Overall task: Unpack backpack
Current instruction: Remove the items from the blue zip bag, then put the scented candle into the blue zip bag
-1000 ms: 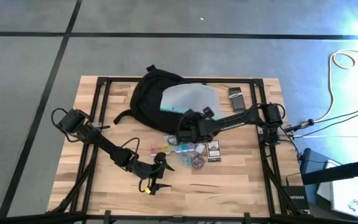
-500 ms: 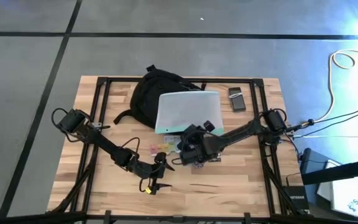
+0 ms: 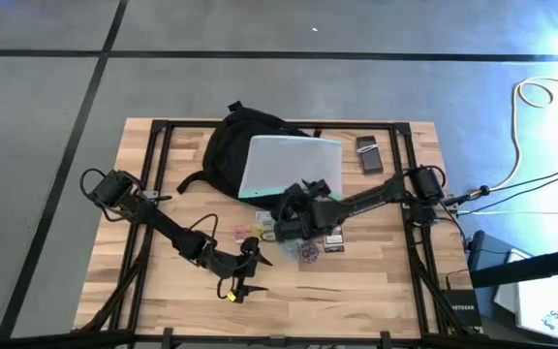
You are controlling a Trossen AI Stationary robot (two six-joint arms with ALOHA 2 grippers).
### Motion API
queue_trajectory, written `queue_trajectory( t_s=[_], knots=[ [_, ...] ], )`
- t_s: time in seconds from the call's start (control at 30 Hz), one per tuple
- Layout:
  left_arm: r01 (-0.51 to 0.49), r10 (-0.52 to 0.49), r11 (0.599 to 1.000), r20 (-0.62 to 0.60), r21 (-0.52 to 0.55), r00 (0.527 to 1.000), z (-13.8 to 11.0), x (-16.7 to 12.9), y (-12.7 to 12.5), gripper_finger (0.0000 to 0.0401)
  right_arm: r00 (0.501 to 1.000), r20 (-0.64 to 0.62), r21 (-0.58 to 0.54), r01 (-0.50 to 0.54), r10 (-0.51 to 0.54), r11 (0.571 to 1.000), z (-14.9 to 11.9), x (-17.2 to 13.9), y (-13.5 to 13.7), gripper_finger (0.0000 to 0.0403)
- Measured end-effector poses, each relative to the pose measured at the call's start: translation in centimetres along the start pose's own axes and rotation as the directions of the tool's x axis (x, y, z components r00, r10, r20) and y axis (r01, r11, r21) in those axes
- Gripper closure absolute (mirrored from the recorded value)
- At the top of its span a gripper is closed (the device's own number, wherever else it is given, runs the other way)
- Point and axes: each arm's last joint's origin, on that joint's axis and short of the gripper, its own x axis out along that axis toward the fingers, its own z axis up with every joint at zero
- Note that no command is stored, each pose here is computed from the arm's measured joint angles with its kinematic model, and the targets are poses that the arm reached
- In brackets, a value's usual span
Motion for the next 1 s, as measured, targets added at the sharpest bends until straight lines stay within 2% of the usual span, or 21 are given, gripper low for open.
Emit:
queue_trajectory(
  t_s=[0.17, 0.37, 0.43, 0.5, 0.6, 0.8, 1.0],
  knots=[
    [0.006, -0.006, 1.000, -0.012, 0.004, 1.000, -0.1, 0.0, 0.0, 0.0086, 0.991, -0.124, 0.005, -0.053, 0.053, 0.999, 0.2, 0.9, -0.2, 0.0075],
    [0.016, -0.016, 1.000, -0.019, 0.012, 1.000, -0.2, 0.0, -0.1, 0.0086, 0.944, -0.243, -0.098, -0.251, 0.222, 0.963, -0.5, -0.5, 1.0, 0.0075],
    [0.016, -0.015, 1.000, -0.019, 0.014, 1.000, -0.2, 0.0, 0.0, 0.0086, 0.938, -0.239, -0.171, -0.296, 0.252, 0.940, -0.6, -1.6, 1.2, 0.0075],
    [0.014, -0.013, 1.000, -0.019, 0.016, 1.000, -0.2, 0.0, 0.0, 0.0086, 0.950, -0.190, -0.228, -0.287, 0.247, 0.930, -0.7, -2.9, 1.1, 0.0075],
    [0.011, -0.011, 1.000, -0.020, 0.016, 1.000, -0.2, 0.0, 0.0, 0.0086, 0.950, -0.162, -0.226, -0.301, 0.268, 0.927, -0.2, -4.2, 0.7, 0.0077],
    [0.007, -0.007, 1.000, -0.033, 0.021, 0.999, -0.3, 0.0, 0.0, 0.0086, 0.949, -0.150, -0.205, -0.306, 0.279, 0.930, 0.9, -4.4, -0.1, 0.0079],
    [-0.008, 0.012, 0.998, -0.062, 0.057, 0.998, -0.6, 0.0, 0.1, 0.0086, 0.897, -0.162, -0.221, -0.440, 0.412, 0.870, 0.6, -5.9, -0.2, 0.0090]
  ],
)
